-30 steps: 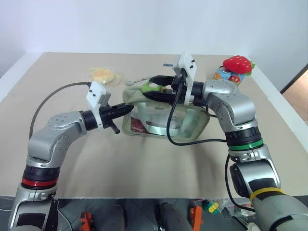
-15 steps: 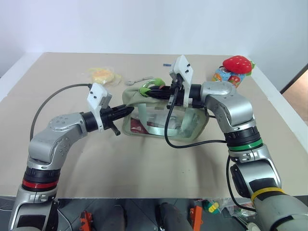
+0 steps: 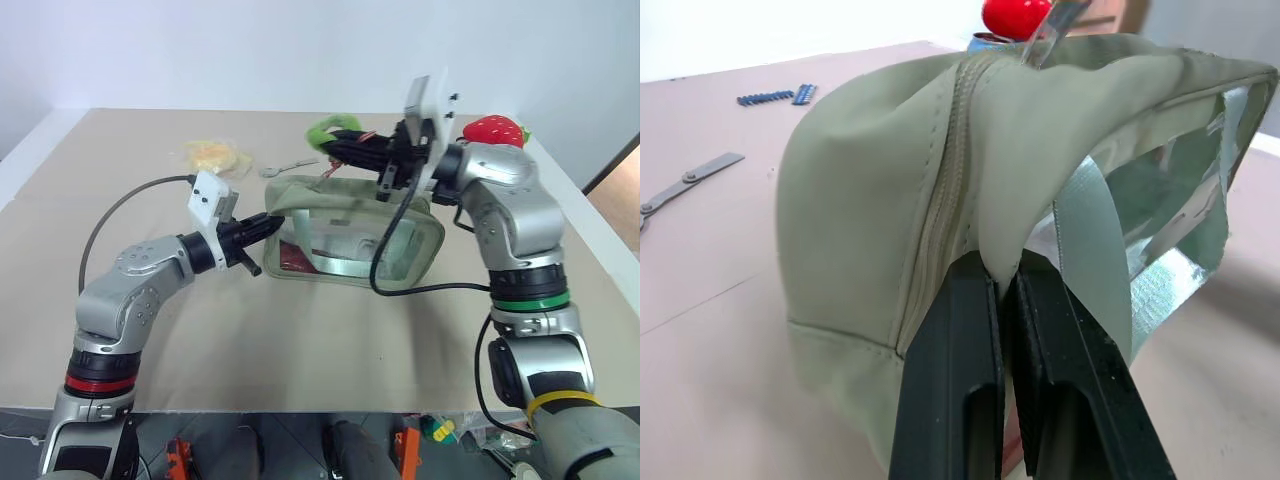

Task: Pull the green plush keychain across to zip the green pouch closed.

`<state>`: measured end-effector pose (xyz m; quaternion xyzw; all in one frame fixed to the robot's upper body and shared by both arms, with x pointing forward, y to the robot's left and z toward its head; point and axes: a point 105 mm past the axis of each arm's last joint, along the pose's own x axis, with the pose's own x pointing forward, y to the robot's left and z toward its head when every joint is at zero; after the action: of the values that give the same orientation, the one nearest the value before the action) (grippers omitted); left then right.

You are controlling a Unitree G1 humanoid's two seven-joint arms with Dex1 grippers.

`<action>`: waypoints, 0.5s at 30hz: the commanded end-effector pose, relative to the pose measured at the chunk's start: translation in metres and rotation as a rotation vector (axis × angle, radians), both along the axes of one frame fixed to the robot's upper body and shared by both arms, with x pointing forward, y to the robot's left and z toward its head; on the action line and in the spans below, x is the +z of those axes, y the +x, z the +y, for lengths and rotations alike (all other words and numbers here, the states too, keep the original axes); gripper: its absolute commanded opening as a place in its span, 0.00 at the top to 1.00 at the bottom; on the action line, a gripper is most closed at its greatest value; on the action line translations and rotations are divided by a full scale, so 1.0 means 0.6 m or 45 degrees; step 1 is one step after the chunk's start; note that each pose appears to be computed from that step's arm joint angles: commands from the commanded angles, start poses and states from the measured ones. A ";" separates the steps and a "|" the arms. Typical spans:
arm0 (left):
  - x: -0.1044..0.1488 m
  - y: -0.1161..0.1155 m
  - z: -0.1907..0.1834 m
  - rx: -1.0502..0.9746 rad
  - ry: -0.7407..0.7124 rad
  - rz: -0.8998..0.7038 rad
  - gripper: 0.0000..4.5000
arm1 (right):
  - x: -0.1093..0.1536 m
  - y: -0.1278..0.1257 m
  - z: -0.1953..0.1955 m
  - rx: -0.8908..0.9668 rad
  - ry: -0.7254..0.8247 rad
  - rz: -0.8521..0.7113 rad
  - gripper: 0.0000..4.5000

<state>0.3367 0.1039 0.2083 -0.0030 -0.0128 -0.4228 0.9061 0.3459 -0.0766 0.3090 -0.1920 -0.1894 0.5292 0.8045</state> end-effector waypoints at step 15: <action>0.020 0.005 -0.004 0.070 -0.079 -0.023 1.00 | 0.021 -0.008 -0.099 -0.262 -0.028 -0.141 0.99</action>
<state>0.3407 0.0989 0.2067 -0.0302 -0.0056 -0.3994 0.9163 0.3478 -0.1290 0.2998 -0.2282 -0.1698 0.4558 0.8434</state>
